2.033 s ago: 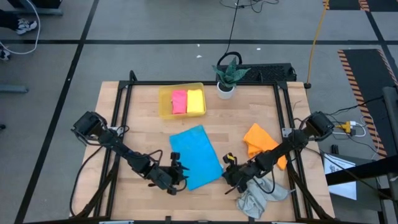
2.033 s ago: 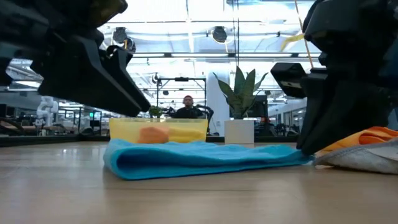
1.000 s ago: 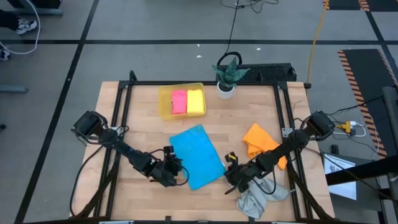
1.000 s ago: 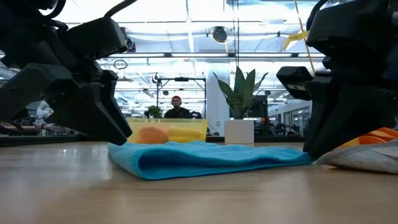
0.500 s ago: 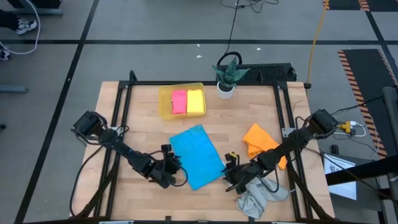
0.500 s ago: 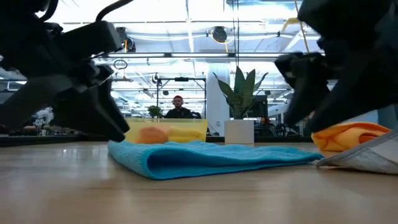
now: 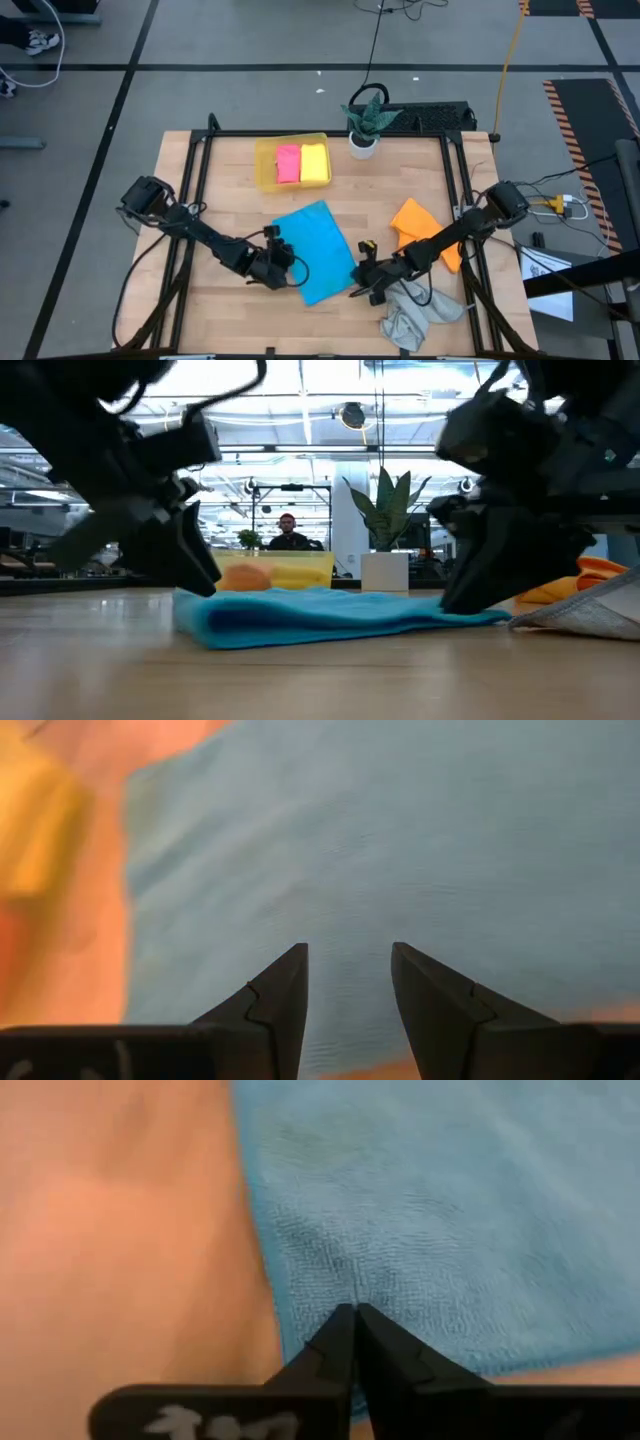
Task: Fold microfiber towels
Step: Fold the blue microfiber cloth
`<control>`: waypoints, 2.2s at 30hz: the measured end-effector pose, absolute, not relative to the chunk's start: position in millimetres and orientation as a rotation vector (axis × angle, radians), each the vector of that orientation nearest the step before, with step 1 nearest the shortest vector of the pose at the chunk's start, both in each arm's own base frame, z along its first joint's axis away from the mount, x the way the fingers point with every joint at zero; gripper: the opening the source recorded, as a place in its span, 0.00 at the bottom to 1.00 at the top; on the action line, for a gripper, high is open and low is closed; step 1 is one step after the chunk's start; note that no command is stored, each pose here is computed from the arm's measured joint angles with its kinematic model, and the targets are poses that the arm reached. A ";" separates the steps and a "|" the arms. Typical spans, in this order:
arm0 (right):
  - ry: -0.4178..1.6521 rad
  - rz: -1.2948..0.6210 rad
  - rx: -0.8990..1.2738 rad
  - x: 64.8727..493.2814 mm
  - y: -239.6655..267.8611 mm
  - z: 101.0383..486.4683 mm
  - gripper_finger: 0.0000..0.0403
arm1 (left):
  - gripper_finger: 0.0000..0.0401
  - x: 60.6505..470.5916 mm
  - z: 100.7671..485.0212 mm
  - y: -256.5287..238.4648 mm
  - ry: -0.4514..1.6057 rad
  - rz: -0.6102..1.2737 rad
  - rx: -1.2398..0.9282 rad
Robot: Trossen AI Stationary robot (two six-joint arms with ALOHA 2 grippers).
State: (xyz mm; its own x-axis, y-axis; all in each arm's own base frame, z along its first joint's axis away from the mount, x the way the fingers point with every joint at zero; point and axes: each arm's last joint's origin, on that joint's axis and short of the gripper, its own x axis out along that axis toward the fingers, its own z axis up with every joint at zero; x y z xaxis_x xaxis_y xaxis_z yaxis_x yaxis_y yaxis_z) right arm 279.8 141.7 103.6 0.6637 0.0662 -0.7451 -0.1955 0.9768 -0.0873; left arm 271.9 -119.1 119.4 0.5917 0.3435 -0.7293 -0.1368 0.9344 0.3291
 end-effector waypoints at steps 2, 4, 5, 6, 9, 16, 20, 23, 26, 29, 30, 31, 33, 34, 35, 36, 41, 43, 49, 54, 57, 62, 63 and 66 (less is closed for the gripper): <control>0.777 0.191 -0.109 286.8 146.7 98.2 0.02 | 0.37 269.5 117.8 -113.5 0.927 0.325 0.285; 0.716 0.235 -0.064 292.9 151.3 93.3 0.03 | 0.37 269.0 118.4 -109.4 0.930 0.357 0.323; 0.682 0.260 -0.056 295.5 153.3 92.0 0.03 | 0.37 268.4 121.0 -107.9 0.930 0.361 0.339; 0.657 0.279 -0.061 297.3 154.6 91.2 0.04 | 0.37 268.0 125.1 -106.9 0.920 0.360 0.343; 0.627 0.294 -0.107 297.6 154.6 96.8 0.03 | 0.37 267.8 139.7 -106.5 0.877 0.343 0.300; 0.555 0.262 -0.133 293.2 152.4 131.3 0.05 | 0.37 265.8 165.9 -146.8 0.642 0.150 0.248; 0.540 0.284 -0.164 291.4 154.8 135.2 0.09 | 0.37 267.9 165.2 -174.9 0.528 -0.029 0.312; 0.578 0.296 -0.165 290.3 154.7 129.9 0.14 | 0.37 268.0 156.7 -186.7 0.523 -0.146 0.320; 0.622 0.295 -0.154 288.5 154.0 125.0 0.20 | 0.37 267.1 143.7 -193.2 0.573 -0.282 0.344; 0.616 0.295 -0.152 288.9 154.2 125.6 0.24 | 0.37 263.8 133.9 -200.2 0.587 -0.351 0.425; 0.617 0.295 -0.153 288.8 154.2 125.5 0.26 | 0.37 263.3 132.1 -202.7 0.579 -0.361 0.447; 0.618 0.295 -0.155 288.8 154.1 125.4 0.27 | 0.37 262.5 130.2 -204.1 0.578 -0.356 0.466; 0.617 0.296 -0.158 288.8 154.1 125.4 0.28 | 0.37 261.3 127.9 -205.4 0.583 -0.346 0.476; 0.616 0.298 -0.165 288.9 154.0 125.4 0.28 | 0.37 261.7 128.0 -205.1 0.583 -0.343 0.465; 0.615 0.302 -0.177 288.8 154.1 125.3 0.29 | 0.37 262.0 128.5 -205.1 0.582 -0.343 0.446; 0.614 0.305 -0.187 288.8 154.1 125.3 0.29 | 0.37 262.5 129.0 -205.5 0.585 -0.352 0.429; 0.610 0.304 -0.204 289.9 152.1 125.4 0.29 | 0.43 258.4 130.5 -213.4 0.617 -0.388 0.430; 0.605 0.295 -0.198 291.6 149.7 125.9 0.29 | 0.48 253.7 128.1 -215.1 0.641 -0.379 0.459; 0.575 0.280 -0.182 295.5 146.0 128.5 0.29 | 0.59 246.4 122.0 -215.3 0.697 -0.326 0.500; 0.582 0.277 -0.183 295.6 144.9 128.0 0.29 | 0.58 246.3 110.3 -213.1 0.737 -0.291 0.552; 0.587 0.276 -0.185 295.3 144.8 127.5 0.29 | 0.53 246.8 106.3 -214.2 0.732 -0.286 0.600; 0.593 0.276 -0.187 295.0 144.6 127.0 0.29 | 0.44 247.4 102.7 -214.5 0.726 -0.293 0.666; 0.593 0.276 -0.186 295.1 144.6 127.1 0.29 | 0.42 247.7 102.5 -214.3 0.725 -0.296 0.674; 0.597 0.276 -0.188 294.8 144.5 126.7 0.29 | 0.39 248.3 102.2 -213.5 0.726 -0.300 0.686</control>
State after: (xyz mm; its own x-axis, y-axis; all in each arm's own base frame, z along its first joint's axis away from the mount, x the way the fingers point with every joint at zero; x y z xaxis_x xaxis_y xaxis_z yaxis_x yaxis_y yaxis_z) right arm 294.8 144.5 126.7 0.7922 0.2012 -0.5761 -0.3089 0.9464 -0.0943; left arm 248.3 -213.5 102.2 0.7181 -0.0215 -0.6956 0.4761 0.7442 0.4685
